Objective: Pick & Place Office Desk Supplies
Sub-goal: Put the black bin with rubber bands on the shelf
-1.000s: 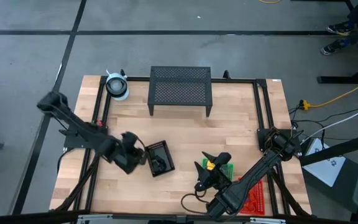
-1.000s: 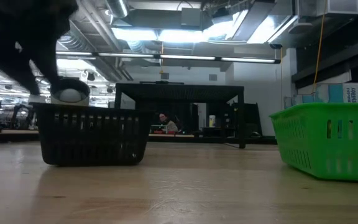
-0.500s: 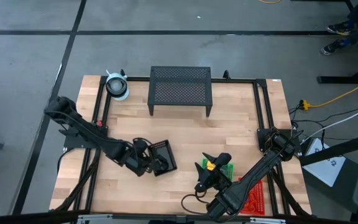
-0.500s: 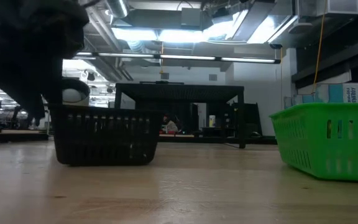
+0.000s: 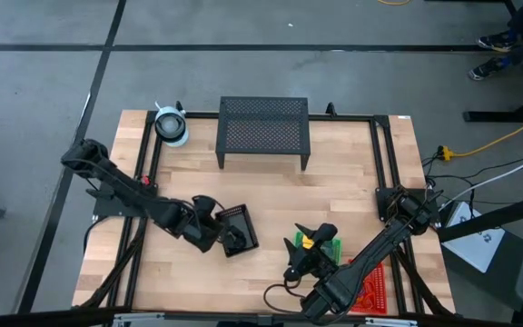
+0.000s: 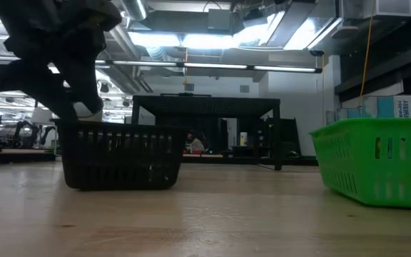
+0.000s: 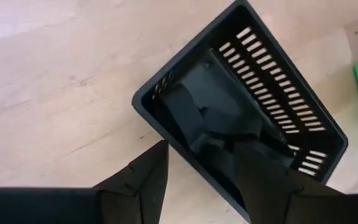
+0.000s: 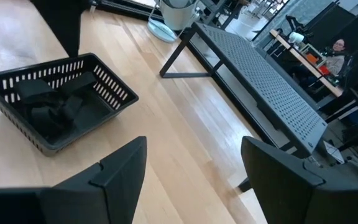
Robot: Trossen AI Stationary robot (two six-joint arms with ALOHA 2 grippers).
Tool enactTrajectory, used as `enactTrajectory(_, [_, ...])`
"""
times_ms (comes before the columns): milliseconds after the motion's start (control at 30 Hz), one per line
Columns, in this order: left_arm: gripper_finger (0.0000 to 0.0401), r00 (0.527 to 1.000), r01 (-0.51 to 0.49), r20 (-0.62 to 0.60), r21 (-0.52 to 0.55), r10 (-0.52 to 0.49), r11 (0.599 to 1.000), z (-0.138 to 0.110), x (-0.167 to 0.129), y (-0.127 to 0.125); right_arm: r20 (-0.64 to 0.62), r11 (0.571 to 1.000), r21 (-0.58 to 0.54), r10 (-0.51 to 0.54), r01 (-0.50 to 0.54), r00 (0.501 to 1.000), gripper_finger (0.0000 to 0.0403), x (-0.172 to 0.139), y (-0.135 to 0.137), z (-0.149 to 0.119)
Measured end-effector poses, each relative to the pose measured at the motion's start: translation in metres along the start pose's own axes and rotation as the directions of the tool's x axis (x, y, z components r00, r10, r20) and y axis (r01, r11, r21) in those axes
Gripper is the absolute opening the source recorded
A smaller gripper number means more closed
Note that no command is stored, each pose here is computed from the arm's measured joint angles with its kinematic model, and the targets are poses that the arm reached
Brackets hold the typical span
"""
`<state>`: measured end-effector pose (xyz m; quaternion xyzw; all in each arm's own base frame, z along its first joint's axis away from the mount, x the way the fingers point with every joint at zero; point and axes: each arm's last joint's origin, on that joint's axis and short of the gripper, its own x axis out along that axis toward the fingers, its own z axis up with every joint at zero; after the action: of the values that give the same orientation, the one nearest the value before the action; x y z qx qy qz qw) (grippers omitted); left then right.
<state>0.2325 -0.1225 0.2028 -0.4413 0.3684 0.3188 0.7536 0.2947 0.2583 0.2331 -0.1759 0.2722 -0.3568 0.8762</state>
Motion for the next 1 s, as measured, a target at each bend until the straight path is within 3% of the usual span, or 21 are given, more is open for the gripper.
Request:
enactTrajectory(400, [0.0175, 0.997, -0.051, -0.060, 0.016, 0.051, 0.999, -0.006, 0.015, 0.000, -0.013, 1.000, 0.007, 0.007, -0.007, 1.000, 0.0263, 0.000, 0.001, 0.000])
enactTrajectory(667, [0.0173, 0.994, -0.076, -0.068, 0.086, 0.082, 0.993, 0.002, 0.023, 0.001, -0.018, 1.000, 0.012, 0.008, -0.008, 1.000, 0.0263, 0.001, 0.001, 0.000])
enactTrajectory(800, [0.0150, 0.994, -0.077, -0.072, 0.123, 0.087, 0.989, 0.003, 0.024, 0.001, -0.021, 1.000, 0.012, 0.009, -0.009, 1.000, 0.0263, 0.001, 0.001, 0.000])
enactTrajectory(1000, [0.0082, 0.990, -0.109, -0.070, 0.200, 0.126, 0.974, 0.003, 0.024, 0.005, -0.028, 1.000, 0.019, 0.015, -0.014, 1.000, 0.0263, 0.001, 0.002, 0.000])
